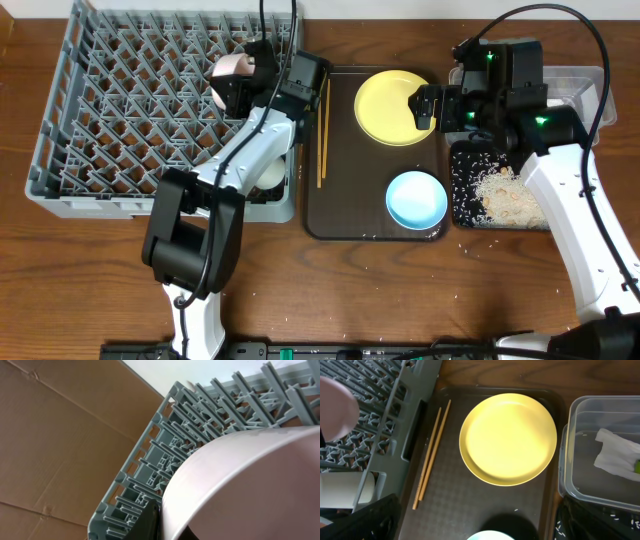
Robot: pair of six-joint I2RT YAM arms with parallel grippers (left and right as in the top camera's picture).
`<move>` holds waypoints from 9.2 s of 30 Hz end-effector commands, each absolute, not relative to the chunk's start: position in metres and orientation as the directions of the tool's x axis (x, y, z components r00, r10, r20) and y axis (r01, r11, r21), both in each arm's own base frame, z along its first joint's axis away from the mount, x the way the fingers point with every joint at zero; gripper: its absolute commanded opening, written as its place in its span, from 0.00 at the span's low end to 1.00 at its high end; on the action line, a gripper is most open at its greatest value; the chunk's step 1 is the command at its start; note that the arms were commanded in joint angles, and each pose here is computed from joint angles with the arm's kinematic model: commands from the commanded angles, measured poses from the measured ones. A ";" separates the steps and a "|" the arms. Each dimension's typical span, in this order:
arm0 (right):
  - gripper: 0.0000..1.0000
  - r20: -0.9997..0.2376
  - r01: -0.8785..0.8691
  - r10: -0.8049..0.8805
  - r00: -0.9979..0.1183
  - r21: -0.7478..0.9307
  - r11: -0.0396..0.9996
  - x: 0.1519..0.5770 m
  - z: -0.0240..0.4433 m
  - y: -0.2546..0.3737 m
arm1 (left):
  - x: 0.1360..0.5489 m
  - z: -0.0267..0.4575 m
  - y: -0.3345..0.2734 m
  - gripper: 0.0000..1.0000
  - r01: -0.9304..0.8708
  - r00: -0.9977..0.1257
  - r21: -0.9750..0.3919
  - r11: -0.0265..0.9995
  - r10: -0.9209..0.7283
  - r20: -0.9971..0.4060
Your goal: Sort waste into correct bins and load items into the dishwasher
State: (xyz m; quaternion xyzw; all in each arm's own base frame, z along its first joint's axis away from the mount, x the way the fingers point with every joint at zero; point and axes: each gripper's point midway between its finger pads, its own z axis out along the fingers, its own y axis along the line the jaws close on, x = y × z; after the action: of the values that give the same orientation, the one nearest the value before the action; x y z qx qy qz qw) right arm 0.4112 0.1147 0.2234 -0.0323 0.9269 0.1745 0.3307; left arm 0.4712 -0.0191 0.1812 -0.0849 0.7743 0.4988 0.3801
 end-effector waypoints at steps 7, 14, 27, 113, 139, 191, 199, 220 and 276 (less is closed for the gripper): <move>0.99 -0.632 -0.192 0.038 -0.774 0.292 0.937 0.412 0.225 0.117 | 0.477 0.168 -0.027 0.07 -0.463 -0.710 0.701 0.542 0.246 -0.660; 0.99 -0.632 -0.192 0.038 -0.774 0.292 0.937 0.412 0.225 0.117 | 0.475 0.162 -0.026 0.07 -0.437 -0.733 0.725 0.532 0.257 -0.630; 0.99 -0.632 -0.192 0.038 -0.774 0.292 0.937 0.412 0.225 0.117 | 0.468 0.159 -0.044 0.08 -0.359 -0.760 0.772 0.525 0.316 -0.568; 0.99 -0.754 -0.077 0.337 -0.563 0.454 0.888 0.383 0.335 0.016 | 0.318 0.077 -0.320 0.54 0.131 -0.963 -0.373 0.918 0.030 -0.266; 0.99 -0.680 0.181 0.461 -0.570 0.444 0.878 0.325 0.325 -0.042 | 0.310 0.017 -0.351 0.48 0.184 -0.977 -0.434 0.882 0.117 -0.177; 0.99 -0.667 0.189 0.465 -0.582 0.446 0.875 0.323 0.322 -0.041 | 0.553 0.292 -0.028 0.07 -0.421 -0.613 0.799 0.429 0.514 -0.600; 0.99 -0.667 0.189 0.465 -0.582 0.446 0.875 0.323 0.322 -0.041 | 0.575 0.211 -0.030 0.07 -0.306 -0.697 0.876 0.373 0.539 -0.473; 0.99 -0.667 0.189 0.465 -0.582 0.446 0.875 0.323 0.322 -0.041 | 0.568 0.179 -0.077 0.17 -0.168 -0.703 0.923 0.347 0.614 -0.359; 0.99 -0.667 0.189 0.465 -0.582 0.446 0.875 0.323 0.322 -0.041 | 0.505 0.217 -0.222 0.86 0.239 -0.565 0.168 0.956 0.278 -0.777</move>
State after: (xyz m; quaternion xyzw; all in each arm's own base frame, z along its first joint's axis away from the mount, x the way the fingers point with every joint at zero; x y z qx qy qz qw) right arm 0.3228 -0.0388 0.3184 0.1832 0.8764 0.1665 0.4132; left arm 0.5214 -0.1732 0.1827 0.1943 0.8567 0.2471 0.4091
